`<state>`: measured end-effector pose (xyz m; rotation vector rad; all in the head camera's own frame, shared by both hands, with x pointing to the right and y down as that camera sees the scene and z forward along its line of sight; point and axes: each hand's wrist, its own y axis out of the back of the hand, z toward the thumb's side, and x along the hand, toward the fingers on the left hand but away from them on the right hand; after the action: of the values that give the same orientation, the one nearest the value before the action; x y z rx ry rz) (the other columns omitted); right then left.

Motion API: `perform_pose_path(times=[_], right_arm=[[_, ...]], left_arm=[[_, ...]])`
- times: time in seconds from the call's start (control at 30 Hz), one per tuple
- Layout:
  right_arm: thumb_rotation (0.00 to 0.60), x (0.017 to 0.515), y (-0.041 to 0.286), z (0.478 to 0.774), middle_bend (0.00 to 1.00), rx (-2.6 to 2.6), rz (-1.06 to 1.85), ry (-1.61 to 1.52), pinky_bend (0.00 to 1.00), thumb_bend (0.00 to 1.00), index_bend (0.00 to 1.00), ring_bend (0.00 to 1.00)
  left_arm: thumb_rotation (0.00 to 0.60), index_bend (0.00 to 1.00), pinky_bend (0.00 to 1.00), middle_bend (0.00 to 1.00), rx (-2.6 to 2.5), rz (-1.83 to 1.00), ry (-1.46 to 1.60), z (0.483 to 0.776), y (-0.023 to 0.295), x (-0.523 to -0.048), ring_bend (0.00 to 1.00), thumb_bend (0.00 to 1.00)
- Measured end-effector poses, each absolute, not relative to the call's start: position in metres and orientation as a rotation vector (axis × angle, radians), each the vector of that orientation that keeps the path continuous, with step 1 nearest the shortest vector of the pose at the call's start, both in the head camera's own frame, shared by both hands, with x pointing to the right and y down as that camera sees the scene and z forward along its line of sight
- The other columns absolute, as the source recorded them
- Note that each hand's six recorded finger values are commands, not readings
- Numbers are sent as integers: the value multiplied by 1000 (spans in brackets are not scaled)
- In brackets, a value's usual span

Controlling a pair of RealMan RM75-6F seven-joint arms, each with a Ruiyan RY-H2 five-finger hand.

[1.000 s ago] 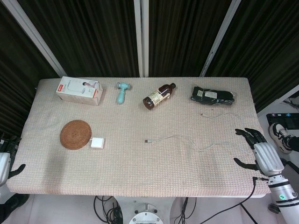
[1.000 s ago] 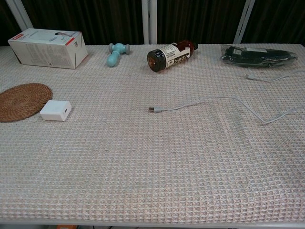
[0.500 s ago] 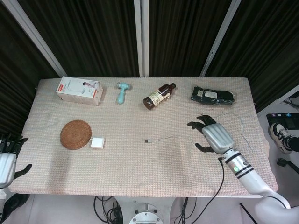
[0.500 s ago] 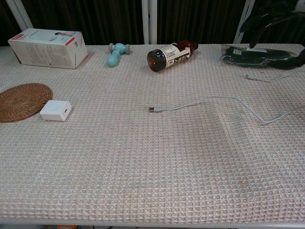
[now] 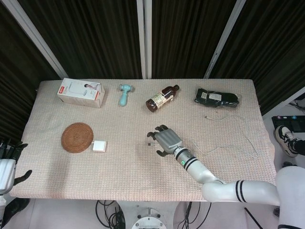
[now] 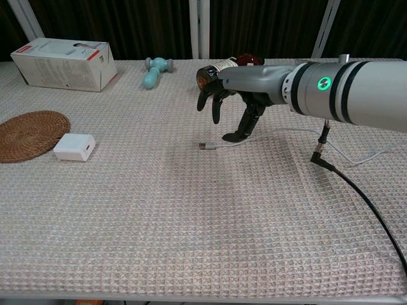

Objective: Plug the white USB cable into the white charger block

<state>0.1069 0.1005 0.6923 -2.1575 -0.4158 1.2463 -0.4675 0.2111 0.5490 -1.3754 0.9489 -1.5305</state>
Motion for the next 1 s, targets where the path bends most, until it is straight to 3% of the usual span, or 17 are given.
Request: perform_pose_path(times=[0.43,1.0], right_arm=[[600,92,110,724,312,-2163,1281,-372,102,247,219,118],[600,116,148,703,313,-2192,1214,-253,103,247,218,118]], left_arm=[[600,207,0,158,-1379,-1523,961,549,212,-466,0,121],[600,207,0,159,-1384,-1515,968,551,212,-464,0,120]])
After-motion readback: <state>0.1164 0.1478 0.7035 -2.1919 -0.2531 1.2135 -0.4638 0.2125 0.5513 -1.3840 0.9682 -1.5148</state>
